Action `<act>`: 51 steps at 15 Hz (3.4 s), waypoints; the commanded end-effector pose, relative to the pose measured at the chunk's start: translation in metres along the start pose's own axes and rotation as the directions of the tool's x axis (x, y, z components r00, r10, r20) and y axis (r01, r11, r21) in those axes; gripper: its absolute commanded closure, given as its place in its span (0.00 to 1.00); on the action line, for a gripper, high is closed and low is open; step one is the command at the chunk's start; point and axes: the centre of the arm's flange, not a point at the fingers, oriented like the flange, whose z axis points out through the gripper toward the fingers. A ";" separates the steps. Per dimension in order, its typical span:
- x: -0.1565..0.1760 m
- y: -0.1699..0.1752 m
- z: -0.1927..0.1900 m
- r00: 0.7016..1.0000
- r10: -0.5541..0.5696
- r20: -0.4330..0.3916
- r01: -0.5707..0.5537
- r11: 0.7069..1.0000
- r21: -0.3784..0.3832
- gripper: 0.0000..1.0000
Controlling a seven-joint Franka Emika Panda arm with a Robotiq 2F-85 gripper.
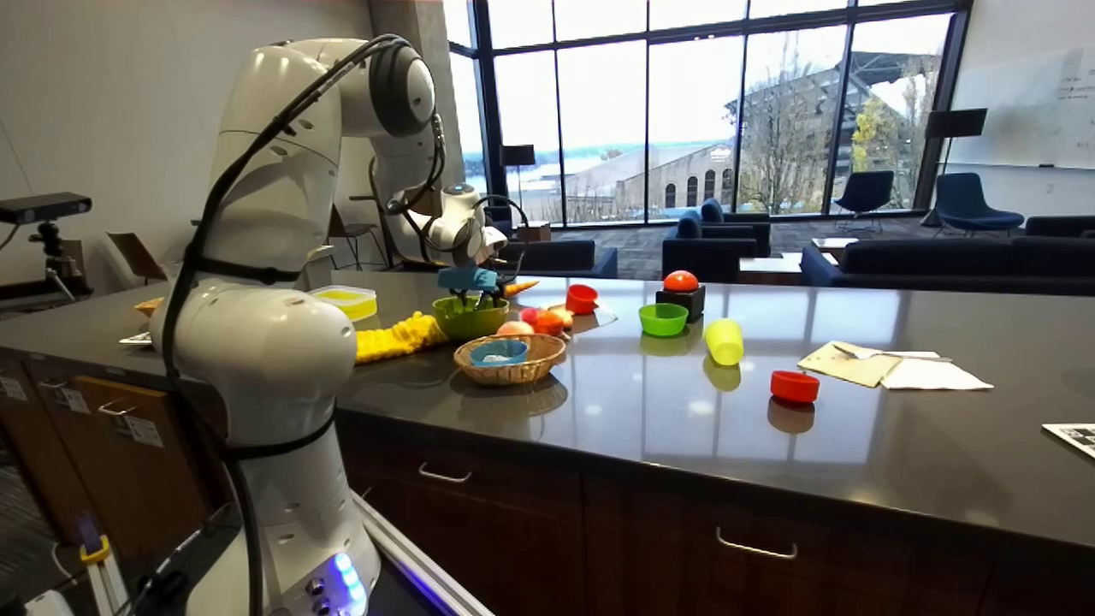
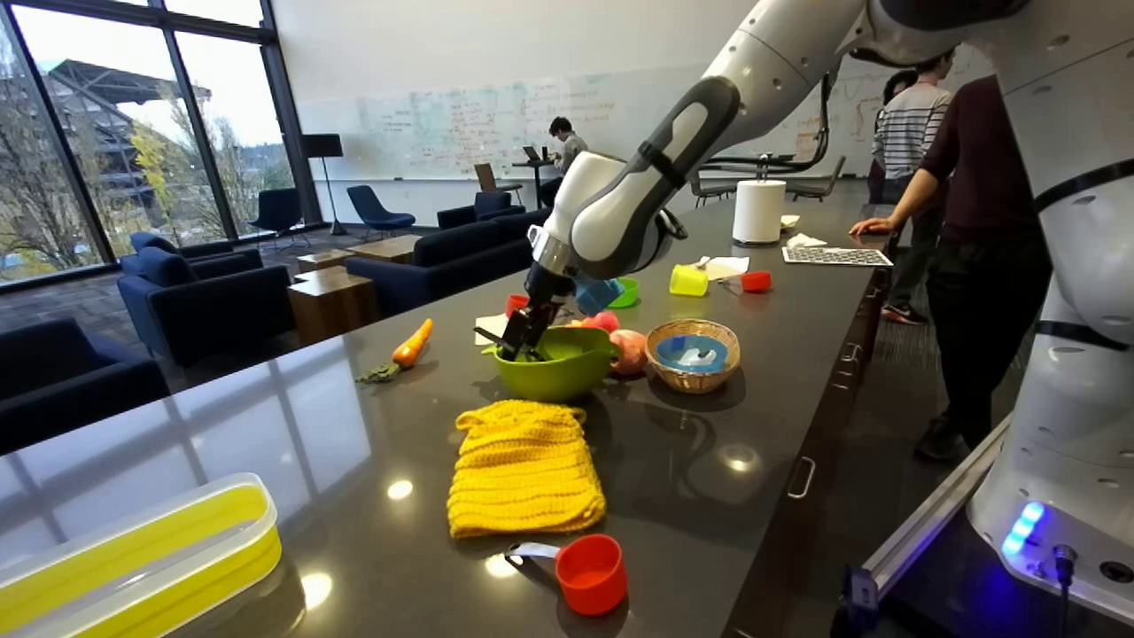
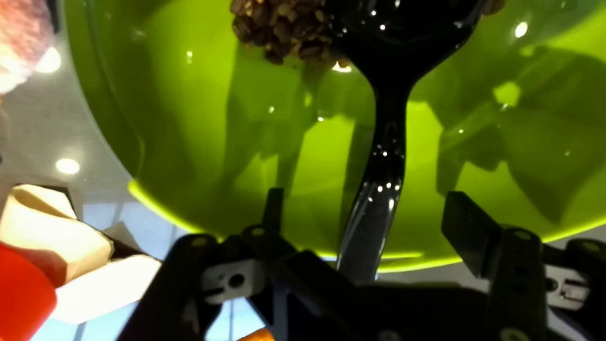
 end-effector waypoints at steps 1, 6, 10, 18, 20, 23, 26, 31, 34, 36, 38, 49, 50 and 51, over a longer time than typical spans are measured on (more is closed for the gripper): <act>0.008 0.003 0.001 1.000 0.011 0.010 -0.011 1.000 0.017 0.44; 0.010 -0.001 -0.001 1.000 0.008 0.008 -0.009 1.000 0.022 0.86; 0.009 -0.006 -0.004 1.000 0.000 0.001 0.000 1.000 0.029 0.94; -0.010 -0.028 -0.023 0.988 -0.125 -0.089 0.139 0.975 0.174 0.94; -0.017 -0.031 -0.034 0.980 -0.154 -0.123 0.180 0.953 0.243 0.94; -0.024 -0.023 -0.047 0.963 -0.202 -0.178 0.248 0.922 0.299 0.94; -0.026 -0.009 -0.055 0.955 -0.209 -0.212 0.270 0.908 0.319 0.94; -0.029 0.006 -0.054 0.941 -0.246 -0.232 0.313 0.891 0.328 0.94; -0.027 0.003 -0.045 0.916 -0.302 -0.265 0.381 0.861 0.336 0.94; -0.023 -0.004 -0.038 0.901 -0.342 -0.268 0.421 0.842 0.337 0.94; -0.018 -0.014 -0.035 0.875 -0.398 -0.275 0.475 0.818 0.326 0.94; 0.039 -0.036 -0.092 0.684 -0.585 -0.436 0.729 0.581 0.363 0.94; 0.040 -0.032 -0.094 0.674 -0.584 -0.453 0.738 0.565 0.370 0.94; 0.041 -0.025 -0.093 0.663 -0.579 -0.475 0.748 0.544 0.380 0.94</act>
